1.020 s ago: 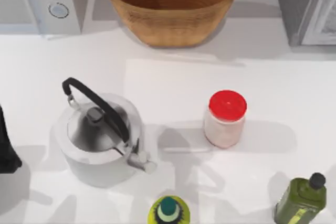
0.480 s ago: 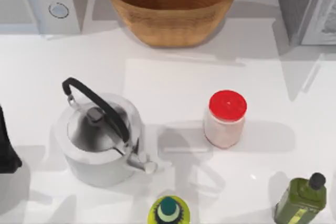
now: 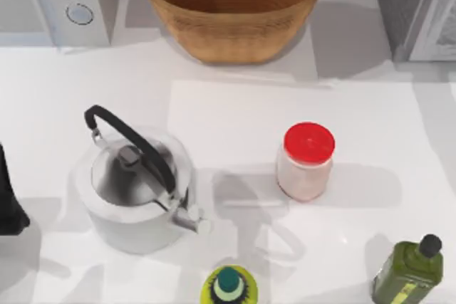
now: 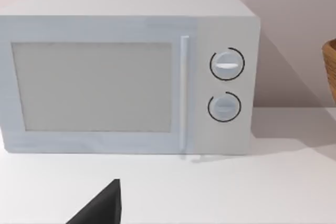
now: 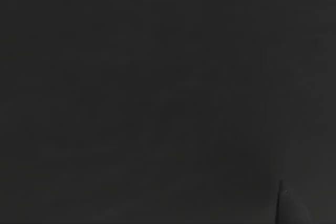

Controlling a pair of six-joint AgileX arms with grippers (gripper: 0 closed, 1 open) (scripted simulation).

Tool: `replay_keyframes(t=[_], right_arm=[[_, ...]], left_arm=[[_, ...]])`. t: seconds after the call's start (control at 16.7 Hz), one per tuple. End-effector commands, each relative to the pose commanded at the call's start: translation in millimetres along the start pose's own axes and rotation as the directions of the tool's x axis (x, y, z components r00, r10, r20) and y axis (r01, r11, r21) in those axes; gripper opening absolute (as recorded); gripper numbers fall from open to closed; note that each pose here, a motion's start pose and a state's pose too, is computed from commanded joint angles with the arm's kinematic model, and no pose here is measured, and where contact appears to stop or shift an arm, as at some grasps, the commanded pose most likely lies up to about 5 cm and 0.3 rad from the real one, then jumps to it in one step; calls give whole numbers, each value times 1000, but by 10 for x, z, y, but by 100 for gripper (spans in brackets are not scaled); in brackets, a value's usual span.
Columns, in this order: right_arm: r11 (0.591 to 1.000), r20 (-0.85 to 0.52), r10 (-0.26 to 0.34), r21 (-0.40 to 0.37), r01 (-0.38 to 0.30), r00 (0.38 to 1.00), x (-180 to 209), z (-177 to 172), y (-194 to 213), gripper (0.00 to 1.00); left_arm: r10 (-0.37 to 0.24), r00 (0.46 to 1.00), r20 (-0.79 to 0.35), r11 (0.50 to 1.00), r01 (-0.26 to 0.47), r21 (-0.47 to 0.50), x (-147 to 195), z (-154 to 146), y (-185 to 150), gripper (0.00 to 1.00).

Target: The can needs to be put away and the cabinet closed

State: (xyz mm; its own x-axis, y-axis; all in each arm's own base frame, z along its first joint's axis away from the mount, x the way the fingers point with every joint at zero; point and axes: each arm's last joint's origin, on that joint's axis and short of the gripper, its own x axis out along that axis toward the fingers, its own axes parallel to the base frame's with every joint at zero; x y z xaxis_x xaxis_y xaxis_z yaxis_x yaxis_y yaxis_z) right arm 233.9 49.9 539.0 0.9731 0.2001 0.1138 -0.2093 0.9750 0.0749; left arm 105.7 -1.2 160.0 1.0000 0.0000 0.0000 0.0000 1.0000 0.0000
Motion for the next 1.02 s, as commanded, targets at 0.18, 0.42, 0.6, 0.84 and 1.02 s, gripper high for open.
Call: replay_keyframes(t=[0.18,0.42,0.6,0.84,1.02], right_arm=[[997,-28,-80,-20,80,996,-15,-98,253,100],[982,-84,-181,-74,175,980,-12,-272,429,100],[976,-102,-208,-95,198,973,-9,-332,465,100],[971,-83,-227,-93,219,970,-65,-272,420,100],[972,-78,-224,-90,217,971,25,-263,408,100]], left_arm=[[0,1000,0,1000,0,0,0,0,0,100],[0,1000,0,1000,0,0,0,0,0,100],[0,1000,0,1000,0,0,0,0,0,100],[0,1000,0,1000,0,0,0,0,0,100],[0,1000,0,1000,0,0,0,0,0,100]])
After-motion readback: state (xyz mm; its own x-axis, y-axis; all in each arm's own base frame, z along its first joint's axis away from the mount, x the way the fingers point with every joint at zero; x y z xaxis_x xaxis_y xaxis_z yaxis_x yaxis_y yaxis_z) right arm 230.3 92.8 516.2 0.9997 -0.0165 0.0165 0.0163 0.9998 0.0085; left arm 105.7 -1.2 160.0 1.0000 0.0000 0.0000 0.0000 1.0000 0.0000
